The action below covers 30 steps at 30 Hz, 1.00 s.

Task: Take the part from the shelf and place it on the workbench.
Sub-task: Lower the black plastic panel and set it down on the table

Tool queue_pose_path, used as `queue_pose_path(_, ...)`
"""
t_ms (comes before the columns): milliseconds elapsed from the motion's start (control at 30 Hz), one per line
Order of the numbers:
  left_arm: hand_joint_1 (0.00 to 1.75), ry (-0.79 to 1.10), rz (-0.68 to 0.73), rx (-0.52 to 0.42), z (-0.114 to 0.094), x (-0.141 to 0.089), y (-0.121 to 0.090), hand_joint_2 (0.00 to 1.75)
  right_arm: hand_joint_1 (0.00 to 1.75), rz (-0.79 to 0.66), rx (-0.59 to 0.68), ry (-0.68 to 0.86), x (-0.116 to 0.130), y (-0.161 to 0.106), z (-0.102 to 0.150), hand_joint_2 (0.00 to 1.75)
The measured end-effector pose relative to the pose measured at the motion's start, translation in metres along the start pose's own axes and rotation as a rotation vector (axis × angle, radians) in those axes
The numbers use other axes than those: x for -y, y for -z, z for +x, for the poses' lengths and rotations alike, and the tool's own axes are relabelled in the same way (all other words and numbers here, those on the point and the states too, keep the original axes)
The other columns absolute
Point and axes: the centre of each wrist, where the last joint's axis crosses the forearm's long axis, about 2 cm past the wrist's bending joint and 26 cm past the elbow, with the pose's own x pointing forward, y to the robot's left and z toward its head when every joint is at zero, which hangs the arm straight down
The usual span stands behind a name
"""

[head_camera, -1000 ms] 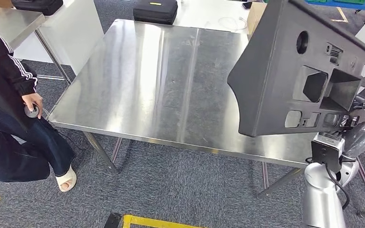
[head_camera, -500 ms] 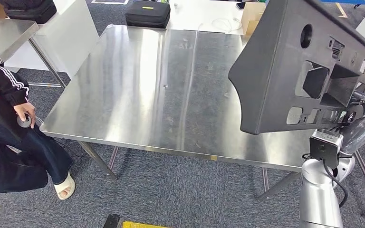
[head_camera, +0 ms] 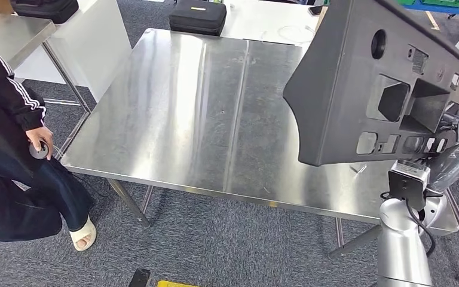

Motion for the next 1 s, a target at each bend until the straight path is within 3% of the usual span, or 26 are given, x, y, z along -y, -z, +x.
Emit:
queue_pose_path(600,0.0,0.001,-0.001,0.001,0.001,0.0,0.0,1.75,1.55,0.008,-0.001,0.003,-0.002,0.0,0.0,1.75)
queue_pose_path(1000,0.0,0.018,-0.011,0.003,0.002,0.001,0.0,1.75,1.55,0.067,-0.009,0.06,-0.023,-0.004,0.014,1.75)
